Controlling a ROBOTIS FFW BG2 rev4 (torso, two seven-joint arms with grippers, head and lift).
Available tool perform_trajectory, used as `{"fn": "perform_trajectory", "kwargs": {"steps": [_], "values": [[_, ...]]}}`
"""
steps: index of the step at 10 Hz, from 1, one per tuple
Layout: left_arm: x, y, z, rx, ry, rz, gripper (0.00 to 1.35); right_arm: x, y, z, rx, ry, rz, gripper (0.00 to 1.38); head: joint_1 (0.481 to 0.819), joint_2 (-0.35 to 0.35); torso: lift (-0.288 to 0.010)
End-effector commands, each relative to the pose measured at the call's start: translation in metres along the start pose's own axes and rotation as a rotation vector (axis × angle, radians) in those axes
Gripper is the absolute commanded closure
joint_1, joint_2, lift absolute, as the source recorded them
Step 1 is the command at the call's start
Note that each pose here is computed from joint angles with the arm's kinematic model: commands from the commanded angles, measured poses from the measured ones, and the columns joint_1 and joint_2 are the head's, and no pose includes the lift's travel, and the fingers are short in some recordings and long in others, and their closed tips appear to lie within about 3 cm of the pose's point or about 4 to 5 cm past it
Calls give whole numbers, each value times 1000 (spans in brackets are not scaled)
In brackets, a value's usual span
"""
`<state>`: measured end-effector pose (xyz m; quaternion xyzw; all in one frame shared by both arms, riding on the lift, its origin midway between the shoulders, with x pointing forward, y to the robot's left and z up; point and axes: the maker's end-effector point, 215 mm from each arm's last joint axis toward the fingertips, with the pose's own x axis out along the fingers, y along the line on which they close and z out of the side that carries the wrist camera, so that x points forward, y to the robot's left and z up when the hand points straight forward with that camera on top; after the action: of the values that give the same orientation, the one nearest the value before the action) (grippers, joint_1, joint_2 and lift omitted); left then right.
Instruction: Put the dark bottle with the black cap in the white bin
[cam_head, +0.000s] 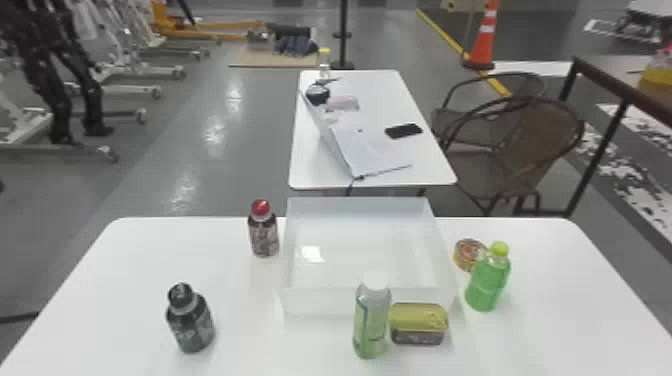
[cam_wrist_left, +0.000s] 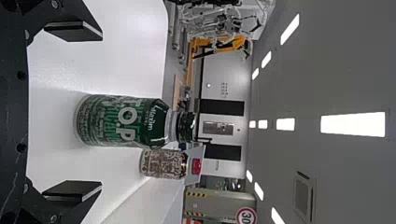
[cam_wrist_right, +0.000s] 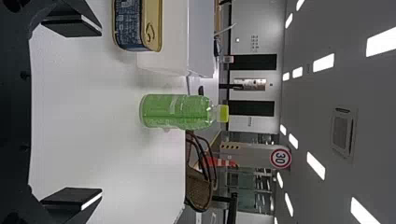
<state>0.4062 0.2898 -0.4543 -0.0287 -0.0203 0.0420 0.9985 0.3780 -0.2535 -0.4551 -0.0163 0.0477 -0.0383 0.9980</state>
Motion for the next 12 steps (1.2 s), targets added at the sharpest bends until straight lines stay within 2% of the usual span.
{"fn": "perform_trajectory", "kwargs": {"steps": [1,6,9,12], "values": [[0,-1,0,-1,0,0,173,0,0,0,1,-1,0,88,549,0,-100],[5,-11,-5,-10,18,-25,171,0,-1,-1,7,2,-3,88,549,0,-100],[32,-41,-14,-20,45,-117,167,0,-1,-1,10,3,-4,88,549,0,-100],[67,-32,-17,42,45,-115,165,0,-2,-3,15,7,-5,88,549,0,-100]]}}
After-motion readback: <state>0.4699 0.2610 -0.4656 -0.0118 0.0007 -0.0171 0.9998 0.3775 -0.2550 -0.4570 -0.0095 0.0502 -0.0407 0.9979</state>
